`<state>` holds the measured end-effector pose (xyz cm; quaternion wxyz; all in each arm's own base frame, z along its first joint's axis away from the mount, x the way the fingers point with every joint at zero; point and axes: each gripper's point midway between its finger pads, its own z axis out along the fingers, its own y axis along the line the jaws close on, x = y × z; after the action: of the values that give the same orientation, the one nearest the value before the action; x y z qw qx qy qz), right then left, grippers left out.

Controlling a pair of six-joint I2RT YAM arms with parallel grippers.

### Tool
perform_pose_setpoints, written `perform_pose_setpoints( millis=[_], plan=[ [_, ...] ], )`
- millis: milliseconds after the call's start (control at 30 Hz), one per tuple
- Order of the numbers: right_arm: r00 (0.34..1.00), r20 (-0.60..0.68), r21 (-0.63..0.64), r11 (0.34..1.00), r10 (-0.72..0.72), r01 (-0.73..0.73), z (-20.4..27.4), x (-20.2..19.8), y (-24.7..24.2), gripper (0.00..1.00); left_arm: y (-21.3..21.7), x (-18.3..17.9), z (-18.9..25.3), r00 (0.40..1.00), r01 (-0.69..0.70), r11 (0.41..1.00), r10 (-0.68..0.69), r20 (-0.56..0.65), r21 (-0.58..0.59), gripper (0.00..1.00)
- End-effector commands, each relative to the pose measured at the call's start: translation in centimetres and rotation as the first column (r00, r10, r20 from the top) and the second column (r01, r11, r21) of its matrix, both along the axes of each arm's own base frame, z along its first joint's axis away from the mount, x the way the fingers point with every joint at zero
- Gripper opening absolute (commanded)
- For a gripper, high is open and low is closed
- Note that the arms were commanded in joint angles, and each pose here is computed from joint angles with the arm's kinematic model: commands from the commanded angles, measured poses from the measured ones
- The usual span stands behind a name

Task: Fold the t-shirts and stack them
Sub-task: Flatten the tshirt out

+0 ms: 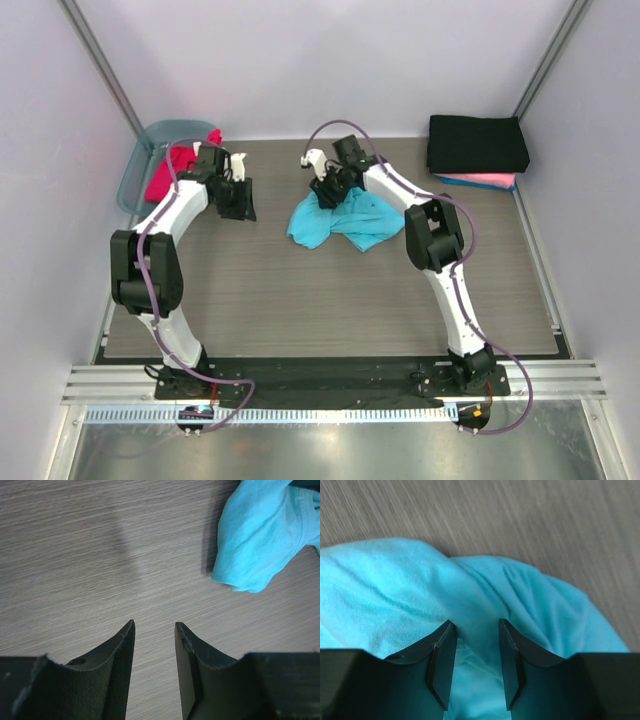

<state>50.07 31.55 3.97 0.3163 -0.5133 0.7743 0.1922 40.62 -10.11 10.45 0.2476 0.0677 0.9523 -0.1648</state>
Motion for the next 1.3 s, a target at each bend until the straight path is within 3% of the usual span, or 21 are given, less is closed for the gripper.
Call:
perform_pose_setpoints(
  millis=[0,67,233,333,533,633,667,733,933,1000,1133,1267],
  plan=[
    [0.999,0.048,0.050,0.999,-0.013,0.010,3.8,1.1,0.7,0.44,0.2,0.6,2.3,0.997,0.002,1.000,-0.002,0.079,-0.002,0.39],
    [0.999,0.039,0.045,0.999,-0.013,0.011,3.6,0.9,0.6,0.44,0.1,0.7,2.2,0.997,0.003,1.000,-0.002,0.078,-0.003,0.40],
    [1.000,0.007,0.041,0.999,-0.024,0.024,2.7,0.5,0.3,0.11,0.0,1.3,2.1,0.997,-0.002,1.000,0.002,0.076,-0.010,0.40],
    [0.999,0.027,0.051,0.998,-0.031,0.029,3.7,0.9,0.4,0.01,-0.1,1.6,2.1,0.997,-0.001,1.000,0.002,0.076,-0.013,0.40],
    [0.979,0.201,0.114,0.993,-0.019,-0.004,12.0,2.5,0.9,0.01,-0.2,2.2,2.4,0.997,-0.002,1.000,0.003,0.083,-0.014,0.40],
    [0.936,0.350,0.190,0.981,-0.023,-0.047,20.8,2.6,1.2,0.01,0.1,2.3,2.5,0.996,-0.005,1.000,0.005,0.091,0.001,0.39],
    [0.901,0.433,0.218,0.973,-0.032,-0.071,25.2,2.4,1.1,0.01,0.2,2.4,2.5,0.996,-0.003,1.000,0.003,0.093,0.004,0.39],
    [0.852,0.522,0.239,0.967,-0.047,-0.093,29.7,2.1,0.8,0.01,0.0,2.4,2.8,0.995,0.018,1.000,-0.018,0.102,0.004,0.39],
    [0.609,0.781,0.282,0.949,-0.141,-0.143,44.2,-0.6,-1.8,0.01,0.0,2.6,4.1,0.992,0.024,1.000,-0.025,0.126,0.012,0.39],
    [0.539,0.825,0.295,0.944,-0.171,-0.151,47.4,-1.7,-2.6,0.01,-0.1,2.6,3.9,0.993,0.028,1.000,-0.028,0.117,0.008,0.41],
    [0.320,0.910,0.333,0.926,-0.264,-0.181,56.2,-5.5,-5.3,0.01,-0.1,2.2,2.5,0.998,0.043,0.999,-0.044,0.055,0.012,0.42],
    [0.172,0.935,0.339,0.925,-0.310,-0.171,61.1,-8.0,-7.5,0.01,-0.5,2.4,3.7,0.996,0.063,0.998,-0.063,0.056,-0.006,0.40]
  ],
)
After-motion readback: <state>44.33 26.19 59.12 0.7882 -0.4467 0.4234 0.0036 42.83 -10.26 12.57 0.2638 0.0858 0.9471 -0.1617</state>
